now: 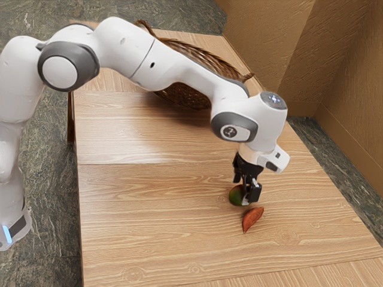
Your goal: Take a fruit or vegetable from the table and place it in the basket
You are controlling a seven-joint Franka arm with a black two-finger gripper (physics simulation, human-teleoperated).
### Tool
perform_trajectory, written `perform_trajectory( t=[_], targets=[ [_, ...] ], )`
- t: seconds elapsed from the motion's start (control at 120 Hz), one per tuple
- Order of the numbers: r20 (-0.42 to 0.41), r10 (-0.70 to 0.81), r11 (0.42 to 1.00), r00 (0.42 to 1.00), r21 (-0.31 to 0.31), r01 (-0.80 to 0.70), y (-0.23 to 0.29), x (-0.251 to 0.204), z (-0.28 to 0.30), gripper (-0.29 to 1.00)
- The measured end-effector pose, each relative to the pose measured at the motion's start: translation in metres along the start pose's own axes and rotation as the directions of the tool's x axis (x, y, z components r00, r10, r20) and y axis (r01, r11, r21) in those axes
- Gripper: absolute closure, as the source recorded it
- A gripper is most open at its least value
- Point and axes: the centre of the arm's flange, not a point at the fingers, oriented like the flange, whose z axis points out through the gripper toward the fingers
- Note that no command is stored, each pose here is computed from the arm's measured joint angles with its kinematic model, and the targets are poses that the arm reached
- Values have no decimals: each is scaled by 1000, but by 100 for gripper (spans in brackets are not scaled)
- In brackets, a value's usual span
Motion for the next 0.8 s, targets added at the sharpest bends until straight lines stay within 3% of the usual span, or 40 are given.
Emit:
perform_trajectory(
  t=[0.167,0.392,0.542,0.625,0.8],
  targets=[
    [-2,11,1000,1000,-11,-11,0,10,9,10],
    [-13,-23,1000,1000,0,23,-6,14,10,44],
    [-74,-71,997,995,14,72,-17,13,-27,42],
    [-134,-138,989,981,25,143,-51,14,-63,40],
    [-237,-343,933,909,30,360,-174,4,-127,39]
  ],
)
